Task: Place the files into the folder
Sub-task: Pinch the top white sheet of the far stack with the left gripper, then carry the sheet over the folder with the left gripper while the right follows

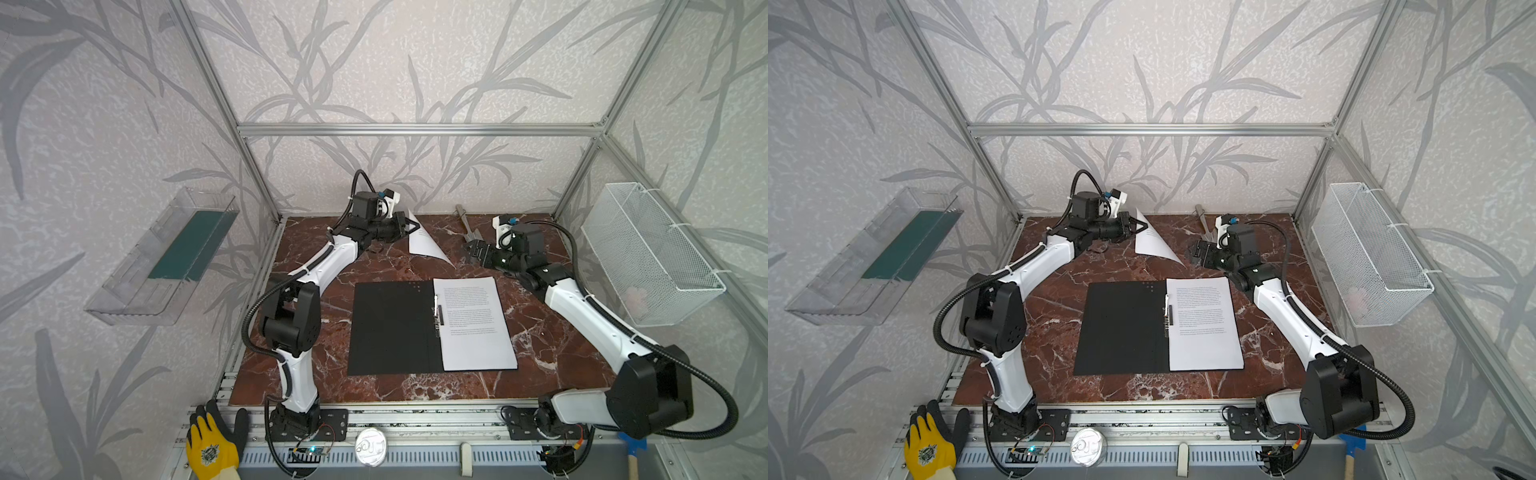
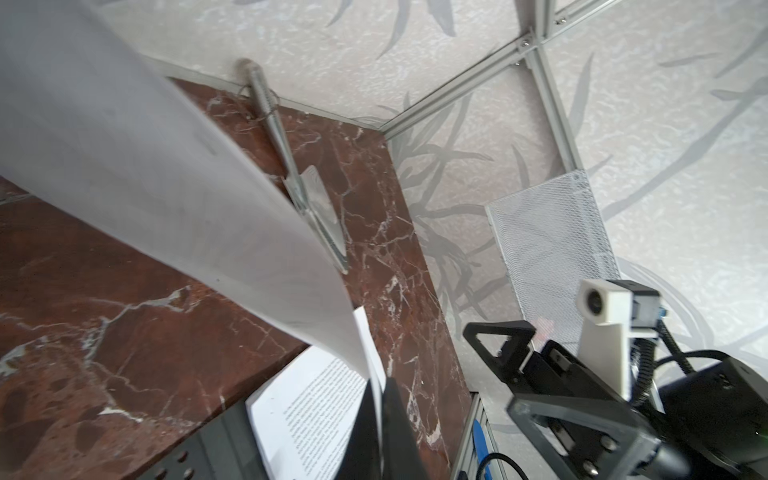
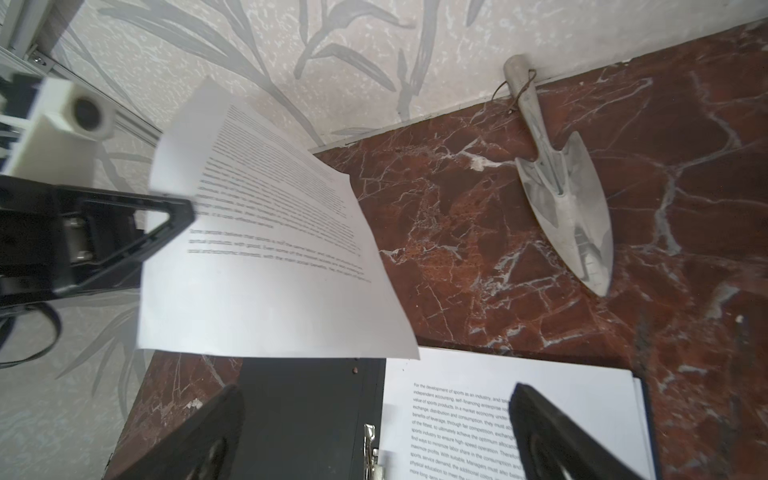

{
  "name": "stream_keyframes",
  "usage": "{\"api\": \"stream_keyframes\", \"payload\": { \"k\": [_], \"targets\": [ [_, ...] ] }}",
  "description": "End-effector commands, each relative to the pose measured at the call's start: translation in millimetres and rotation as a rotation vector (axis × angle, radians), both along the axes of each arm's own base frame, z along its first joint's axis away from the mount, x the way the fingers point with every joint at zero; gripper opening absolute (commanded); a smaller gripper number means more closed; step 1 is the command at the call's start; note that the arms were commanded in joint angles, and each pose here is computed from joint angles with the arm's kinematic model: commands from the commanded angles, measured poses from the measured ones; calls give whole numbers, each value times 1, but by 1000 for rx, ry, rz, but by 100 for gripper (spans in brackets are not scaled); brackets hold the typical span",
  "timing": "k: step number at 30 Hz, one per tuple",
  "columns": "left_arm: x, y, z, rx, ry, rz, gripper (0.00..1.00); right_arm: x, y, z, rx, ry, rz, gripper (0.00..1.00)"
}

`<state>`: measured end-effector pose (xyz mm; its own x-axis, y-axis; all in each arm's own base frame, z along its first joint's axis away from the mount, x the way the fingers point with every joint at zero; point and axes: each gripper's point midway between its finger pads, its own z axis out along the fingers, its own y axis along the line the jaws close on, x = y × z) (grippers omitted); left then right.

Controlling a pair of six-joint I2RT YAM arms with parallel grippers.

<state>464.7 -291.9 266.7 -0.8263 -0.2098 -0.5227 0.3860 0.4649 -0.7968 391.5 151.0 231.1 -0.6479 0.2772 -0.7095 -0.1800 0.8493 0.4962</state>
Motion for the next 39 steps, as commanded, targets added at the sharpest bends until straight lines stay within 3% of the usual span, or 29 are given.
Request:
{"api": "stream_keyframes", "payload": {
  "k": [1, 11, 19, 25, 32, 39],
  "targets": [
    [-25, -21, 18, 14, -47, -45, 0, -12, -21, -9, -34, 28, -63, 99],
    [-117, -101, 45, -18, -117, -236, 0, -41, -48, -13, -57, 19, -119, 99],
    [-167, -101, 41, -2, -131, -232, 0, -59, -55, -14, -63, -7, -125, 99],
    [-161, -71, -17, 107, -13, -101, 0, -63, -48, -18, -65, 5, -74, 99],
    [-165, -24, -99, 28, 250, 10, 0, -69, -31, -35, -8, 57, 8, 99],
    [-172, 34, -190, 98, 446, 123, 0, -87, -13, -50, 11, 101, 109, 100]
  ]
}}
